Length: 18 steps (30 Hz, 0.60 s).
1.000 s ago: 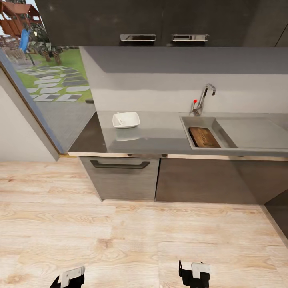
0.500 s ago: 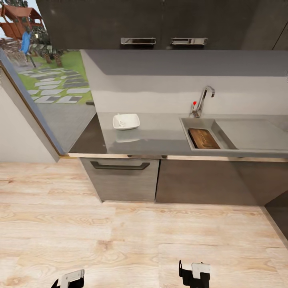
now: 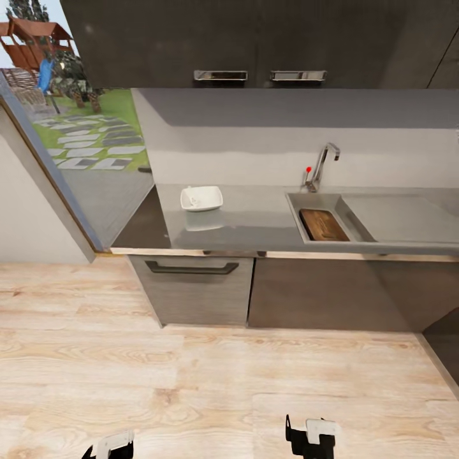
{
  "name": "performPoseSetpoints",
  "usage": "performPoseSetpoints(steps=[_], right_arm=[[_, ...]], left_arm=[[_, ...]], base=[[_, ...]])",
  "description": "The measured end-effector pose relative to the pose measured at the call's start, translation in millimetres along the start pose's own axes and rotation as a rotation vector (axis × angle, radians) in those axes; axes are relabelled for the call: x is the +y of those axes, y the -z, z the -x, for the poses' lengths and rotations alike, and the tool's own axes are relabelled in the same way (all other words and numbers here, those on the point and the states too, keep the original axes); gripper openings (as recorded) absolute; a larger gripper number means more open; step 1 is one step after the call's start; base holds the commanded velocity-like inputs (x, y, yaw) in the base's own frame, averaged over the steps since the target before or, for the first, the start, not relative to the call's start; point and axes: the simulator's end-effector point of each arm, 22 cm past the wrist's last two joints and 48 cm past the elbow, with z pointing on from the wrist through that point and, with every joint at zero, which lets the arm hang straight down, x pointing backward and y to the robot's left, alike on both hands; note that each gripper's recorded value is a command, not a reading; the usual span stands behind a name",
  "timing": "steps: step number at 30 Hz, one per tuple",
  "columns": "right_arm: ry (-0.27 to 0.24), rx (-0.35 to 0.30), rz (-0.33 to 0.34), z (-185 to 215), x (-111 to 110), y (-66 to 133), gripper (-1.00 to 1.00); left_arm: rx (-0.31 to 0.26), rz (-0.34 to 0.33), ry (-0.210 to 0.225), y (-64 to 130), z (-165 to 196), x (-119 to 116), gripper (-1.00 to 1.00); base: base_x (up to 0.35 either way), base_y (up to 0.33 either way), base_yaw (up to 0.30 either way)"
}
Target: In the kitchen, take the Vidalia onion out of the sink, dice it on the chopping board with the paring knife, put the diced onion into the bowl on the countertop, then place both the paring knife and the chopping board into the sink.
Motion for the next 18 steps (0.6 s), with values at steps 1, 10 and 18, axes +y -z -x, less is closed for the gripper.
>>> performPoseSetpoints(steps=[1, 10, 18], right_arm=[[0.000, -0.002, 0.000, 0.9, -0.1, -0.1, 1.00], [-0.002, -0.016, -0.001, 7.9, -0.4, -0.1, 1.00], [-0.004, -0.028, -0.001, 13.6, -0.3, 0.3, 1.00]], left_arm=[[-0.001, 0.000, 0.000, 0.0, 0.7, 0.0, 1.00], [-0.015, -0.001, 0.005, 0.5, 7.2, -0.3, 1.00], [-0.018, 0.000, 0.006, 1.9, 9.3, 0.5, 1.00]], base=[[0.000, 0.000, 0.000], [0.000, 0.000, 0.000], [0.000, 0.000, 0.000]])
